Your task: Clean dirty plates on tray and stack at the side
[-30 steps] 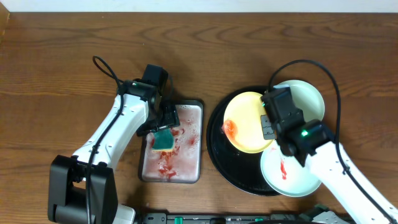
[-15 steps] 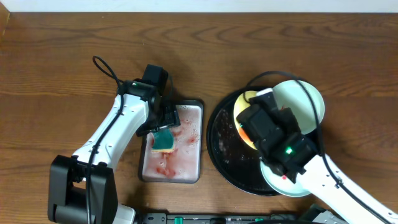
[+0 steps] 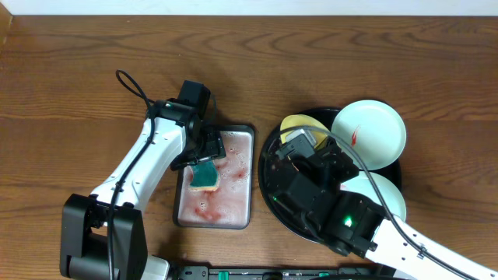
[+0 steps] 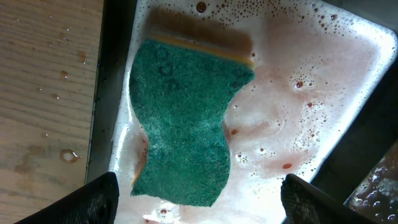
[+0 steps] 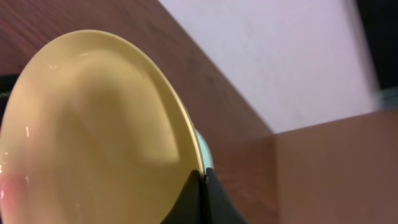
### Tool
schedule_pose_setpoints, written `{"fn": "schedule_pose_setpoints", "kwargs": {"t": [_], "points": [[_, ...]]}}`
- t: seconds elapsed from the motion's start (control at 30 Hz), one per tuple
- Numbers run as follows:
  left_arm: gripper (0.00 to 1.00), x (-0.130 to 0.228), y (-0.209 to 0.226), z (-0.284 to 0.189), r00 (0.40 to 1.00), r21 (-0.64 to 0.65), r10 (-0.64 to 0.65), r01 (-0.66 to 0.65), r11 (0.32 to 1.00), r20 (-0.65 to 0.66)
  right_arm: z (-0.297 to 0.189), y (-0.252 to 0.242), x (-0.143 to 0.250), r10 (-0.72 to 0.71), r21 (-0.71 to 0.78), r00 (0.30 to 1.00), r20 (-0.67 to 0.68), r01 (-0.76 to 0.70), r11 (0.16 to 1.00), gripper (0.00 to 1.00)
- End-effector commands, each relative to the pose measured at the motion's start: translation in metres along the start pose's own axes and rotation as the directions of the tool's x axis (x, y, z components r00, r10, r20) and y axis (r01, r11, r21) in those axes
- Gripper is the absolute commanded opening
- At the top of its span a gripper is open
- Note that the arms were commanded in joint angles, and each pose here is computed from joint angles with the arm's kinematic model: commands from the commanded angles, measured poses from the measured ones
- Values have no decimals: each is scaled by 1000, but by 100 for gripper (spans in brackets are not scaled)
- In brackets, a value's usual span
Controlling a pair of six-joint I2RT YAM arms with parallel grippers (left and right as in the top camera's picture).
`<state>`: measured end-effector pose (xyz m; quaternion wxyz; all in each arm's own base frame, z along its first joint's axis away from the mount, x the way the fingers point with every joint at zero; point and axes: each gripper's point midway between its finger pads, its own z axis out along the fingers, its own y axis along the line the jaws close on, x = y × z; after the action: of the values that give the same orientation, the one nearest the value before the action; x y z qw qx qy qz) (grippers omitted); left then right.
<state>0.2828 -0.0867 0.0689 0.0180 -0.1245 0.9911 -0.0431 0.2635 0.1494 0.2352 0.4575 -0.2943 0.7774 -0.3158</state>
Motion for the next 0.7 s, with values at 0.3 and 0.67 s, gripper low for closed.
{"fn": "schedule_pose_setpoints", "kwargs": {"t": [0.3, 0.67], "points": [[84, 0, 1, -1, 1000, -1, 3, -3, 1000, 1, -15, -22, -12, -67, 116, 997, 39, 62, 991, 1], [84, 0, 1, -1, 1000, -1, 3, -3, 1000, 1, -15, -23, -12, -67, 117, 997, 38, 62, 991, 1]]}}
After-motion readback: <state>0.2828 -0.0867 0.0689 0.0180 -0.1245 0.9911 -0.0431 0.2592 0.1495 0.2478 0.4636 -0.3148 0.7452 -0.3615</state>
